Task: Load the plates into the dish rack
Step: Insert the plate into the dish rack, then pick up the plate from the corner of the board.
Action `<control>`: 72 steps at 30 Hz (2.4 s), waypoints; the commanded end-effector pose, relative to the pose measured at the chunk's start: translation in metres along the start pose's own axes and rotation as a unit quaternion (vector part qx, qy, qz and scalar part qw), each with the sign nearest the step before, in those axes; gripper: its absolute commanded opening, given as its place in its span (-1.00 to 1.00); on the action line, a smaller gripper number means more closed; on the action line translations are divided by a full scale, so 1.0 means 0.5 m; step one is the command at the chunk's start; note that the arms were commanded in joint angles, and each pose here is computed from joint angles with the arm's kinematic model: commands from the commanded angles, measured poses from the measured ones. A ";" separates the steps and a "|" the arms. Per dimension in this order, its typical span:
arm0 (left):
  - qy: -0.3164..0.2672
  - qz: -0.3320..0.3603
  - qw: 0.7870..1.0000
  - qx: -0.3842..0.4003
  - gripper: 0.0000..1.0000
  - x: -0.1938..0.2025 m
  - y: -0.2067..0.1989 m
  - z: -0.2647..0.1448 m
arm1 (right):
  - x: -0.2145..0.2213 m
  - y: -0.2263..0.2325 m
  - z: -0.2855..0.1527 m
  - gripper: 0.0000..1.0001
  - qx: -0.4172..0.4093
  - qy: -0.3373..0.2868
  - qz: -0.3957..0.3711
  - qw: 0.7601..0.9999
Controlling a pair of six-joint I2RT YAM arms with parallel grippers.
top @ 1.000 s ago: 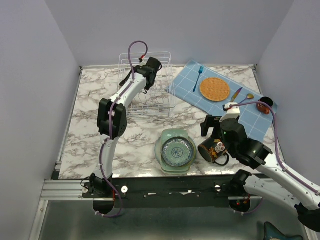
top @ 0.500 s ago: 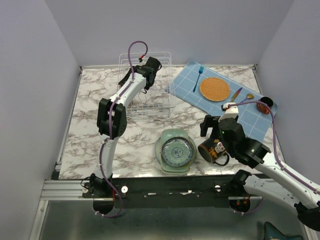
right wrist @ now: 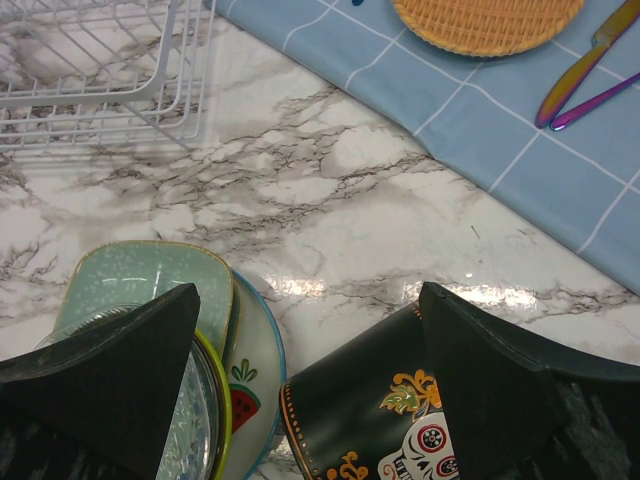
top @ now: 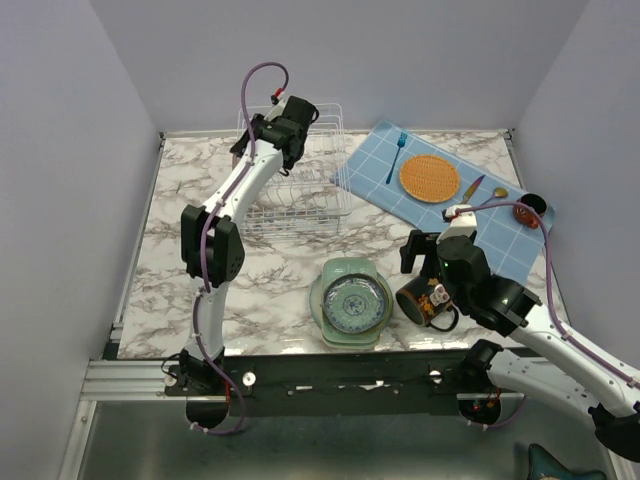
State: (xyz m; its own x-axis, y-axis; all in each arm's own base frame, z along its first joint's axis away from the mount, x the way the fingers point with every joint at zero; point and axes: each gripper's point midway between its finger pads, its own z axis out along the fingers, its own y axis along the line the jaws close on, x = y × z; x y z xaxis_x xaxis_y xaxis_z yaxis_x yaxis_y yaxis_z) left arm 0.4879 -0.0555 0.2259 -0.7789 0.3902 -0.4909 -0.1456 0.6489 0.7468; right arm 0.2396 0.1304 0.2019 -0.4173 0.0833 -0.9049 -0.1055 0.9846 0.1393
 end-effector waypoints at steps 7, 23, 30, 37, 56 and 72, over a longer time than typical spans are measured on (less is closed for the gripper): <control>-0.018 -0.025 1.000 -0.005 -0.33 -0.016 0.037 -0.017 | -0.023 -0.002 -0.010 1.00 0.004 -0.013 0.011 1.000; -0.050 -0.094 0.992 0.061 -0.34 -0.033 0.061 -0.068 | 0.002 0.012 0.007 1.00 -0.002 0.015 -0.015 1.000; -0.134 -0.209 0.947 0.205 -0.09 -0.040 0.056 -0.162 | 0.065 0.063 0.038 0.97 -0.049 0.092 -0.063 0.993; -0.153 -0.231 0.923 0.267 0.98 0.008 0.044 -0.206 | 0.106 0.094 0.044 0.76 -0.090 0.135 -0.089 0.983; -0.165 -0.275 0.851 0.416 0.98 0.126 -0.047 -0.292 | 0.172 0.145 0.006 0.24 -0.190 0.206 -0.105 0.954; -0.157 -0.269 0.855 0.415 0.98 0.137 -0.068 -0.278 | 0.221 0.151 0.015 -0.20 -0.190 0.249 -0.119 0.942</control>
State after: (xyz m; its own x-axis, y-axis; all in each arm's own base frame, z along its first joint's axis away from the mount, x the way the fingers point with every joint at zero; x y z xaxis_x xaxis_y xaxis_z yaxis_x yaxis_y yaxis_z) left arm 0.3526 -0.1358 0.2288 -0.5236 -0.0342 -0.8513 0.1353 0.9832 -0.1227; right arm 0.1989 0.2150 0.1142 -0.6894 -0.2786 -0.6687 -0.5124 0.8400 0.1783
